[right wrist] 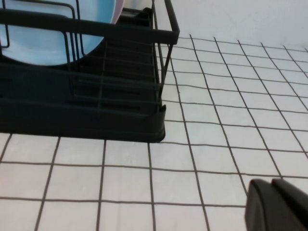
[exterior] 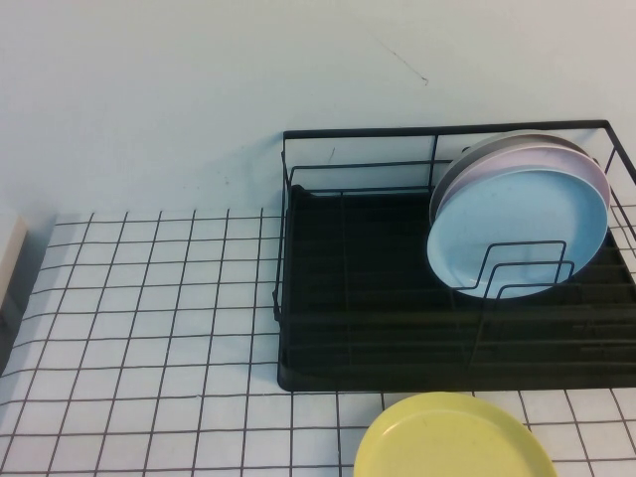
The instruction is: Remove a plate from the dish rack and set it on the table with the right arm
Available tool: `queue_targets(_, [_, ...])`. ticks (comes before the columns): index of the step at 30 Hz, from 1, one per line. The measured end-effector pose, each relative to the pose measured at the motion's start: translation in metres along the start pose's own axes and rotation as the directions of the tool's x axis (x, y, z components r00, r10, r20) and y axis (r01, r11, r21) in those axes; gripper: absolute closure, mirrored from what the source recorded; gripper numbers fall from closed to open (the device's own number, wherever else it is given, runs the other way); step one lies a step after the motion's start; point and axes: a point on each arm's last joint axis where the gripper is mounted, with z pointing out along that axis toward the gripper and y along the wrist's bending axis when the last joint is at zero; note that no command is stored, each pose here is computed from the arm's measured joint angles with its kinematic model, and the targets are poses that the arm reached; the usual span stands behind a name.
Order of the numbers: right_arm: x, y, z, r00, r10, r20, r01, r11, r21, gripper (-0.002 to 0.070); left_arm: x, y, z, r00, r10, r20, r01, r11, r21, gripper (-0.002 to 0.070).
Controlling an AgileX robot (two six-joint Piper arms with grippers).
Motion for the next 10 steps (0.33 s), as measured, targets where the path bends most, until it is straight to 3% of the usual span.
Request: queue_targets(10, [0.0,0.0,-0.0002,1.0,0.0,-0.003,0.0,1.0,0.0,0.0677,0.0,0.0,0.0,1.0,0.0,0.0,0.0,1.0,0.0,0.0678])
